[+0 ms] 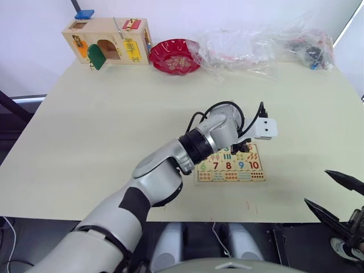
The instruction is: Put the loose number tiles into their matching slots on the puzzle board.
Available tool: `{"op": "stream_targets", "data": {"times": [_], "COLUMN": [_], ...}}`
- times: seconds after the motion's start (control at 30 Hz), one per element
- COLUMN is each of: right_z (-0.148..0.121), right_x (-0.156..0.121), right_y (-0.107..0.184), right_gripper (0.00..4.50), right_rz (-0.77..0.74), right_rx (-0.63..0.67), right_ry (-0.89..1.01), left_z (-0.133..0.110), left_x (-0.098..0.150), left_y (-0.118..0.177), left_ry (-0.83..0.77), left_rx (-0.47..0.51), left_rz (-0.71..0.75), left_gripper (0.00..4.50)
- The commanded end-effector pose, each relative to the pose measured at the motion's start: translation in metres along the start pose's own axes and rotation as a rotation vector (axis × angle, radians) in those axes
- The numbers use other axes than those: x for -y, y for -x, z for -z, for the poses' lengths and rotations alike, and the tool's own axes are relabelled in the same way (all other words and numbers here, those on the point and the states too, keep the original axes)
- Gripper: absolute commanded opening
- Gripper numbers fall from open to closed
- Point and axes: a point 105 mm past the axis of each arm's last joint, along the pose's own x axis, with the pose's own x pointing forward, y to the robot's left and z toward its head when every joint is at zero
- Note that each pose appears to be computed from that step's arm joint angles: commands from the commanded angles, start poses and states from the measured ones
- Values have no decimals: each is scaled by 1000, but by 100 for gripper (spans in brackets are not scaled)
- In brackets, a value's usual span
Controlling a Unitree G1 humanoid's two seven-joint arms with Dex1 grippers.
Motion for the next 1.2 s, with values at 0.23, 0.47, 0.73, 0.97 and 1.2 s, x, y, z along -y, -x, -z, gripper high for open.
{"op": "stream_targets", "data": {"times": [0.23, 0.47, 0.73, 0.97, 1.2], "right_z": [-10, -10, -10, -10, -9], "right_x": [-3, -3, -3, -4, -4], "right_y": [0, -1, -2, -2, -2], "right_gripper": [450, 450, 450, 450, 450], "right_rz": [0, 0, 2, 3, 3], "right_rx": [16, 19, 21, 22, 24], "right_ry": [35, 35, 31, 28, 25], "left_z": [-9, -10, -12, -12, -13], "left_x": [-3, -2, -1, 0, 0], "left_y": [1, -1, 0, -1, 0], "left_ry": [2, 5, -6, -6, -8], "left_rx": [18, 16, 22, 24, 27], "left_rz": [-20, -22, -14, -12, -10], "left_gripper": [99, 99, 99, 99, 149]}}
